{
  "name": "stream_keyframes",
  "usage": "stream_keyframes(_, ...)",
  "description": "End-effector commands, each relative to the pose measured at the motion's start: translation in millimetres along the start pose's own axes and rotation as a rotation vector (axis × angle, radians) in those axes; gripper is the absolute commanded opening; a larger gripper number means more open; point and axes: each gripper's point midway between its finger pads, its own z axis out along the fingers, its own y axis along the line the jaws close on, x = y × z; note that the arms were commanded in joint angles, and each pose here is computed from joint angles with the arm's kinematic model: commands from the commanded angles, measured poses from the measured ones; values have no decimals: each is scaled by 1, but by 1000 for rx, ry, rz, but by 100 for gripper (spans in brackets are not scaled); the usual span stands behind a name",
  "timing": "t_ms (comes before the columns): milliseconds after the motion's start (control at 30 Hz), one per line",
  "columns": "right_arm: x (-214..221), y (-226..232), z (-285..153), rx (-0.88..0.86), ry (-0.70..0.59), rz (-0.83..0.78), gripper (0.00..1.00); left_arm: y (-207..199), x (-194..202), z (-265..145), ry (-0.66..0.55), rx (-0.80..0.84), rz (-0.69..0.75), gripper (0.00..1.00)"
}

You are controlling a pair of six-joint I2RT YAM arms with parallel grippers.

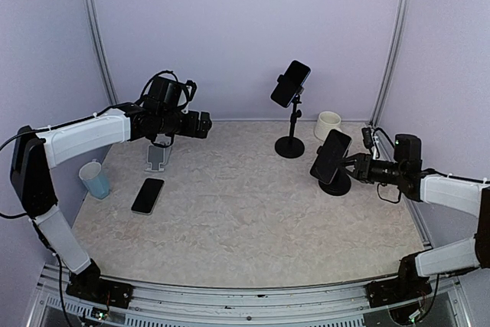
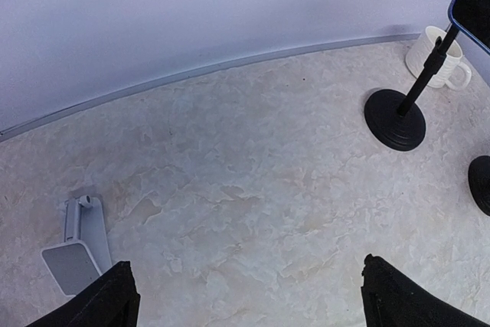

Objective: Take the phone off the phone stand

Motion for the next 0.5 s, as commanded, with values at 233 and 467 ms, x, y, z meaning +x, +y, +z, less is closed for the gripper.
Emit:
stream_keyframes(233,-12,-3,-1,2,-25,-36,40,3,-3,-6,-27,-18,7,99)
stream_keyframes(467,-16,-1,-1,-5,-31,-50,38,2,-1,-5,-21,-14,9,99)
